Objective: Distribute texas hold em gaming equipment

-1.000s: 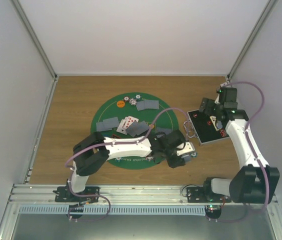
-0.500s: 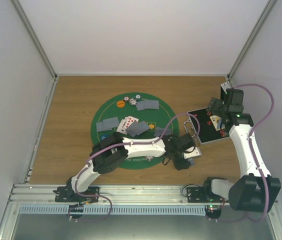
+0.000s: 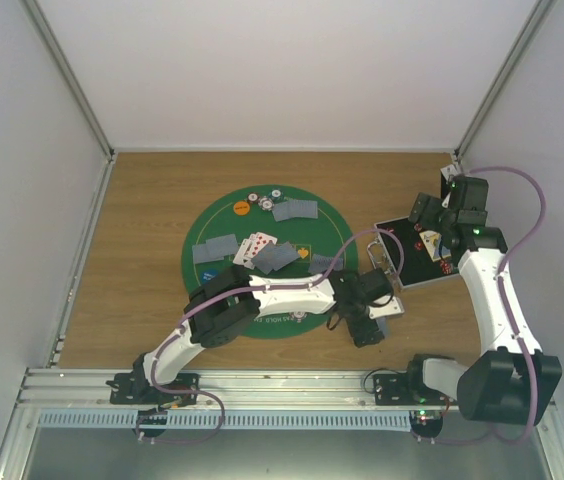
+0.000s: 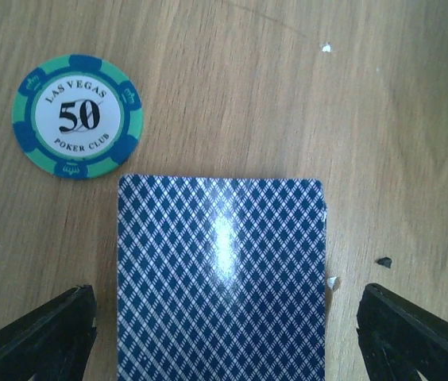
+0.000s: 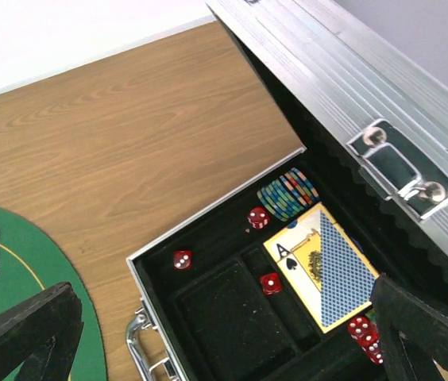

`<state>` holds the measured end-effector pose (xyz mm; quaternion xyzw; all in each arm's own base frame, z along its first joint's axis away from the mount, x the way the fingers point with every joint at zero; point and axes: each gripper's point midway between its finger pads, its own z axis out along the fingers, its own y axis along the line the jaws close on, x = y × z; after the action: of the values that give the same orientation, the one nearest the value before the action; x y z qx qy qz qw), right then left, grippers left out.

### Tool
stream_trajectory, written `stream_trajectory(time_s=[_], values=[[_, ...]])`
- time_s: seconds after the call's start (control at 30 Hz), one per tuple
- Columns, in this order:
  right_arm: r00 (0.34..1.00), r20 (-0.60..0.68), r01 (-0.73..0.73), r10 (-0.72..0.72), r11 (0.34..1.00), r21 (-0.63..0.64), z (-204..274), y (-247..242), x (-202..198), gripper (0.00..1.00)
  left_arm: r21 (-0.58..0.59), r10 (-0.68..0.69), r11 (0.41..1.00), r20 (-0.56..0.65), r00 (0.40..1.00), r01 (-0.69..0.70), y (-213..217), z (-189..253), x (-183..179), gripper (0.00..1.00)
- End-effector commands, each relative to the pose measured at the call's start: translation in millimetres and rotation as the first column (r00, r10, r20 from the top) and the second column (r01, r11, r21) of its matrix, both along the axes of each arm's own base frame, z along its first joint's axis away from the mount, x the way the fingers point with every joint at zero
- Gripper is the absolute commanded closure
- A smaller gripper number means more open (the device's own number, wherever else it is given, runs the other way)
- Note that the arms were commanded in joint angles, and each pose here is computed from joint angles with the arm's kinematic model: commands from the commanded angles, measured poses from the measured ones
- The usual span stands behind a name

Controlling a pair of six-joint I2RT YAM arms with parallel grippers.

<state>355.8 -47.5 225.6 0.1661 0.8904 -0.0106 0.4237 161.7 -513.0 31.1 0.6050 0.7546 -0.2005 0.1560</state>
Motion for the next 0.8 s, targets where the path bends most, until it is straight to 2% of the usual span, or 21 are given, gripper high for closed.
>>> stream_trajectory(time_s=[0.0,0.2,0.33,0.43,0.5,0.57,0.67,0.73,0.77], values=[[0.996,0.071,-0.054,0.054,0.999,0.0,20,6,9,0.0,-0.059,-0.034,0.998,0.008,0.999,0.034,-14,23,-4,0.08],[0.985,0.131,-0.115,0.114,0.993,0.003,34,15,19,0.0,-0.207,0.007,0.978,0.089,0.996,0.011,-15,90,20,0.05],[0.975,0.171,-0.143,0.142,0.99,-0.004,42,18,28,0.0,-0.287,0.211,0.943,0.134,0.968,-0.165,21,125,78,0.05],[0.965,0.202,-0.169,0.169,0.985,-0.017,44,21,35,0.0,-0.349,0.391,0.876,0.111,0.914,-0.333,77,137,136,0.04],[0.947,0.235,-0.216,0.219,0.976,-0.038,42,27,40,0.0,-0.414,0.534,0.786,0.081,0.842,-0.459,129,148,176,0.04],[0.934,0.252,-0.247,0.254,0.967,-0.059,35,31,43,0.0,-0.461,0.673,0.671,0.049,0.738,-0.581,193,154,214,0.03],[0.912,0.287,-0.282,0.294,0.956,-0.083,20,37,45,0.0,-0.525,0.839,0.465,0.003,0.544,-0.713,293,163,254,0.02],[0.896,0.329,-0.276,0.297,0.955,-0.11,11,36,44,0.0,-0.556,0.924,0.302,-0.027,0.38,-0.774,368,158,273,0.02],[0.893,0.339,-0.268,0.295,0.955,-0.125,4,34,42,0.0,-0.566,0.949,0.241,-0.034,0.314,-0.788,396,154,276,0.02]])
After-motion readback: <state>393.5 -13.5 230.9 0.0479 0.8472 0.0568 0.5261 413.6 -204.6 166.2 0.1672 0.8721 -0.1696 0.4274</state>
